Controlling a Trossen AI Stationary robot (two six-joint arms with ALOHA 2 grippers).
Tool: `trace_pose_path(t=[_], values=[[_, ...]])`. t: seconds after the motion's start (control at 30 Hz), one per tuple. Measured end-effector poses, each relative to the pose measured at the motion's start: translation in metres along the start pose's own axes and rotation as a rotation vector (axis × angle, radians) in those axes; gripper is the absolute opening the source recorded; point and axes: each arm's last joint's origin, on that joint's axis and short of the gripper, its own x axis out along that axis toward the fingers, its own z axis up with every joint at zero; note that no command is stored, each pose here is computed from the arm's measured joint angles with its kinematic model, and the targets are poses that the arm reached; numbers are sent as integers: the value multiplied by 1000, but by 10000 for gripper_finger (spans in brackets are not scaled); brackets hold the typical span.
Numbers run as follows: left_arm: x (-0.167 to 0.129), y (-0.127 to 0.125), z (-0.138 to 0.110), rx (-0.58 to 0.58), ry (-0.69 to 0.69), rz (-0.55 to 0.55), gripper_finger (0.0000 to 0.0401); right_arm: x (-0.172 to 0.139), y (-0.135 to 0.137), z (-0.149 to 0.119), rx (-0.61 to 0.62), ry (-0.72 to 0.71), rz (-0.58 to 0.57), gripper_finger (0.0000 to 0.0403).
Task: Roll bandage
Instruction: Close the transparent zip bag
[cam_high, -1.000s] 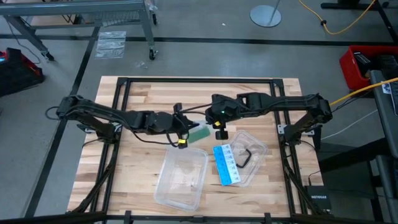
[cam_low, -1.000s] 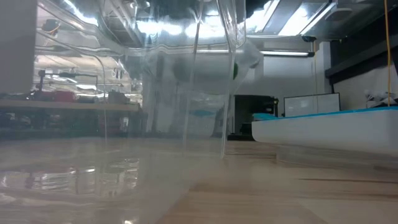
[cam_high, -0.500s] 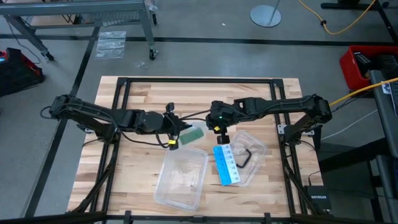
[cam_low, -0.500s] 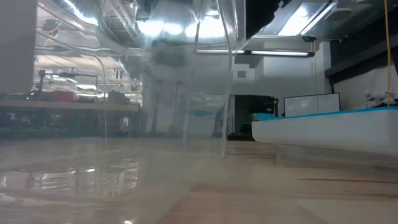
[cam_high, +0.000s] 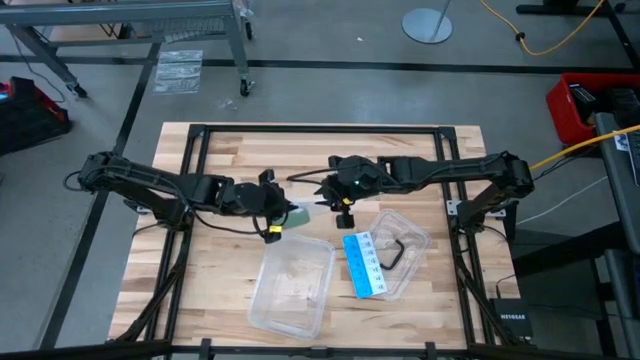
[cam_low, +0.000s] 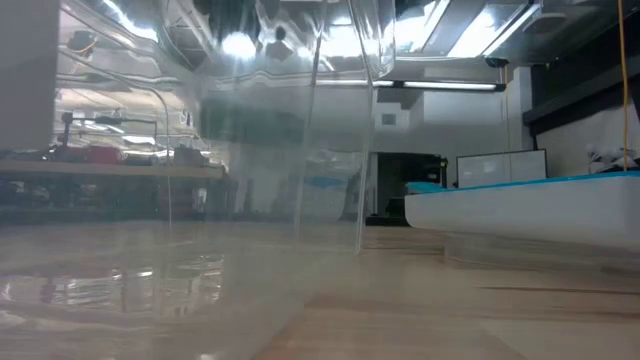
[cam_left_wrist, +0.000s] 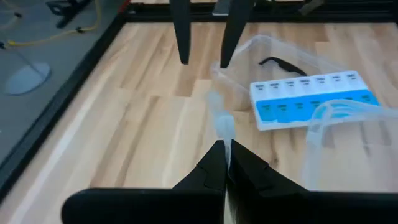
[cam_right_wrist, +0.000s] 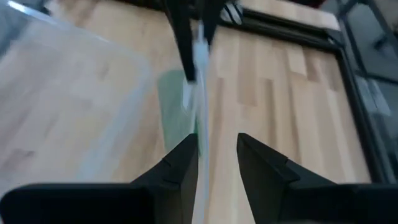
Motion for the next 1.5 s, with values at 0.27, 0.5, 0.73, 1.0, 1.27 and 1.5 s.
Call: trace_pose_path(t=[0.27, 0.5, 0.73, 1.0, 1.27, 1.5], values=[[0, -2, -1, -24, 11, -55, 0, 19, 1, 2, -11, -52, 45, 115], [0, -2, -5, -17, 55, -69, 0, 33, 3, 3, -27, -94, 94, 115], [1, -2, -11, -16, 116, -59, 0, 30, 1, 12, -31, -164, 104, 115], [1, -2, -11, -19, 115, -59, 0, 36, 1, 13, -30, -186, 103, 115], [1, -2, -10, -22, 106, -60, 0, 50, 1, 12, 28, -209, 99, 115], [1, -2, -9, -24, 99, -61, 0, 50, 1, 12, 35, -209, 100, 115]])
